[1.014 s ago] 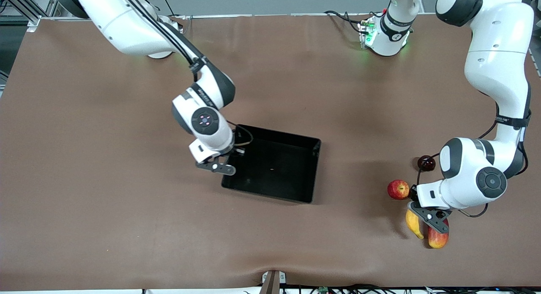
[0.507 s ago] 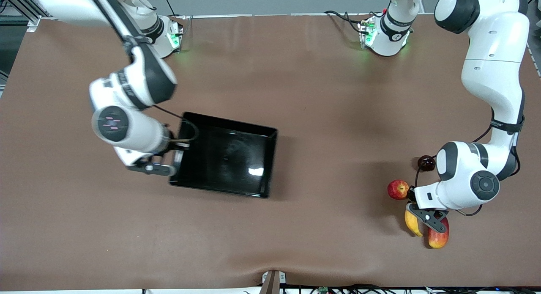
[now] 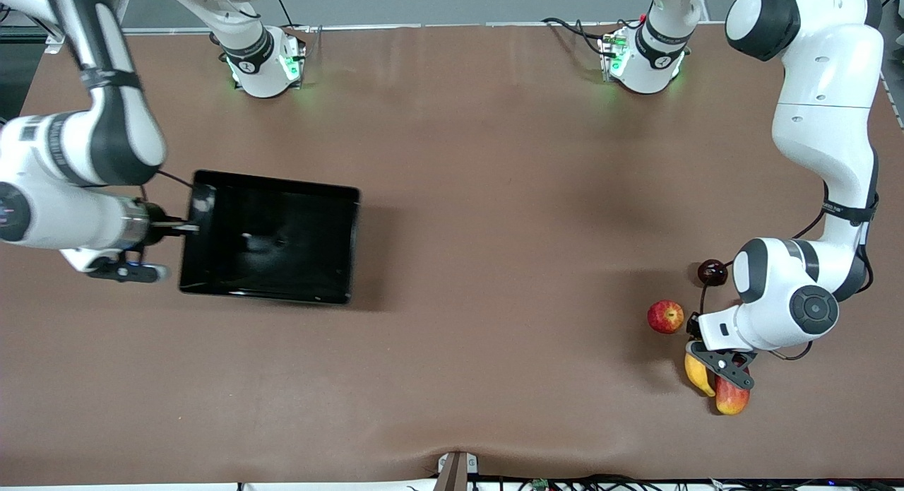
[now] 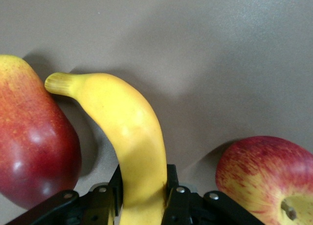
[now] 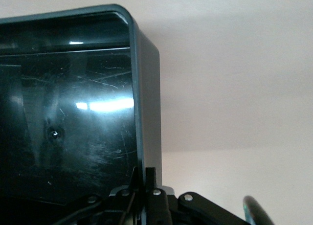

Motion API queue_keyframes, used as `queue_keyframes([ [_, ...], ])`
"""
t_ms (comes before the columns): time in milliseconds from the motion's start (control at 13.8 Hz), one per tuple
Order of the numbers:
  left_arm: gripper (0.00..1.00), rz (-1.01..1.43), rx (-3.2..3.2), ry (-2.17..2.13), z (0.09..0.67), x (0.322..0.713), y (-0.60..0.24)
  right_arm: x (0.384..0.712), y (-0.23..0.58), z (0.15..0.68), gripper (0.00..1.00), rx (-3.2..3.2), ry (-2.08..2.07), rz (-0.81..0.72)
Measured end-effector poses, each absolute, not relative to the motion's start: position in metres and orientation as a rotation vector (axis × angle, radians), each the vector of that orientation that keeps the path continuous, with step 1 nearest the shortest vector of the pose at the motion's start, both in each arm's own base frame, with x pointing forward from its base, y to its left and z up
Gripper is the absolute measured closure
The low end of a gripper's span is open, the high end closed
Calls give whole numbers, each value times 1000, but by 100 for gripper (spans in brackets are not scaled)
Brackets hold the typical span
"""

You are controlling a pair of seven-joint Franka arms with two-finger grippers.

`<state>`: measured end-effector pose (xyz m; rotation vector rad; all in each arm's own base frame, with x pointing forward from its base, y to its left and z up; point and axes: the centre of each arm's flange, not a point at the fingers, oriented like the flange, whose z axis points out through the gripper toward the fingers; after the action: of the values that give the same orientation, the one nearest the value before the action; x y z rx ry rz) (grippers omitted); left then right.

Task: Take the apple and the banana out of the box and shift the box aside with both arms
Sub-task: 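Release the banana with the left gripper while the right gripper releases the tray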

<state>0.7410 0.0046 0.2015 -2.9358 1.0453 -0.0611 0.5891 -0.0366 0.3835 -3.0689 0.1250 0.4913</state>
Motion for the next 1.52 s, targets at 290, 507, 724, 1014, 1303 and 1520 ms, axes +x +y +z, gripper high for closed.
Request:
queue_keyframes([
  [290,48,-63,-2936,1038,202,741,7,573,-162,371,94,-3013,48,349],
  [507,43,-77,-2932,1031,206,743,10,564,-203,345,94,-3014,40,277],
  [724,41,-125,-2917,1019,236,750,12,564,-215,301,94,-2957,17,241],
  [1014,38,-107,-2934,917,315,745,7,563,-233,258,94,-2941,-3,214],
  [1303,28,-62,-2967,791,390,728,4,559,-246,249,89,-2940,18,202],
  [1520,0,-57,-2989,728,435,712,4,566,-247,263,58,-2928,10,208],
])
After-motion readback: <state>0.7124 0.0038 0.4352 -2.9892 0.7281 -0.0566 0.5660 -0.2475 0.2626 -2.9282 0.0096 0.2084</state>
